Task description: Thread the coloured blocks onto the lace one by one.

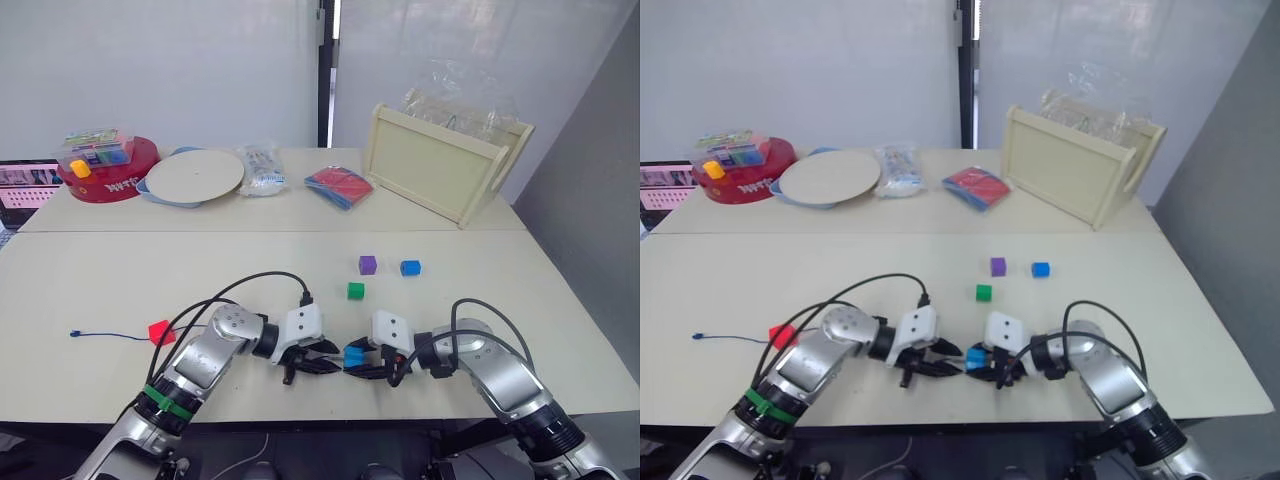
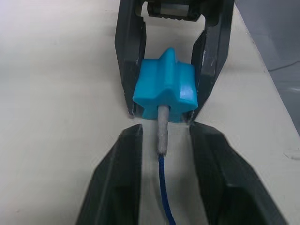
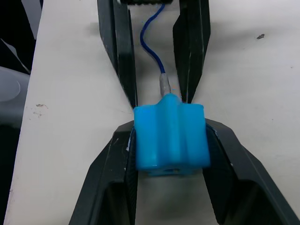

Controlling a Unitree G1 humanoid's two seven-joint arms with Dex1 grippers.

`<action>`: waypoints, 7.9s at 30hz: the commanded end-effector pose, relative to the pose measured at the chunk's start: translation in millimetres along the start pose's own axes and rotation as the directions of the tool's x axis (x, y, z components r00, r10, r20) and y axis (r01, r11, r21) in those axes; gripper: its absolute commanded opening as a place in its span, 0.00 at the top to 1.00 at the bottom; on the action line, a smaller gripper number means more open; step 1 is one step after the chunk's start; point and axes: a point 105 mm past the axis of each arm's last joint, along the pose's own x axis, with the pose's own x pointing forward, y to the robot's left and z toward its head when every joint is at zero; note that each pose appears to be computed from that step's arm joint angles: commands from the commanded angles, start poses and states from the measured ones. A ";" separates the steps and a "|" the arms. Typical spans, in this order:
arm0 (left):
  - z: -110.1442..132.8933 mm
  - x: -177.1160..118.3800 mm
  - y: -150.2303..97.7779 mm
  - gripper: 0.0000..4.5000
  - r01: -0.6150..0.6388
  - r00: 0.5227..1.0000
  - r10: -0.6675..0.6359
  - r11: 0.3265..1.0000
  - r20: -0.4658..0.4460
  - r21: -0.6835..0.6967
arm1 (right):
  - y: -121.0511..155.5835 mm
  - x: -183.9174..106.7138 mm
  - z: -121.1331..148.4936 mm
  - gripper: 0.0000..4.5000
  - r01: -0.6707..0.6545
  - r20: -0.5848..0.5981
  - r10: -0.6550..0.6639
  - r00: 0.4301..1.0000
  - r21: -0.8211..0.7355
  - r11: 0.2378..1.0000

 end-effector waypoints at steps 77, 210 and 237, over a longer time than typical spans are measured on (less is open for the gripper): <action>-14.0 -14.9 -2.0 1.00 -0.035 0.997 0.035 0.999 -0.069 0.000 | 0.0 -1.7 -1.3 0.70 0.036 -0.005 -0.036 0.999 0.036 0.999; -76.9 -137.4 8.6 0.69 -0.231 0.929 0.194 0.969 -0.316 -0.085 | -5.2 -31.3 5.0 1.00 0.080 -0.046 -0.080 0.996 -0.005 0.997; 25.3 -41.2 -4.6 0.12 -0.067 0.994 0.063 0.997 0.093 0.037 | -7.3 -19.6 9.3 1.00 0.027 -0.032 -0.028 0.999 -0.023 0.999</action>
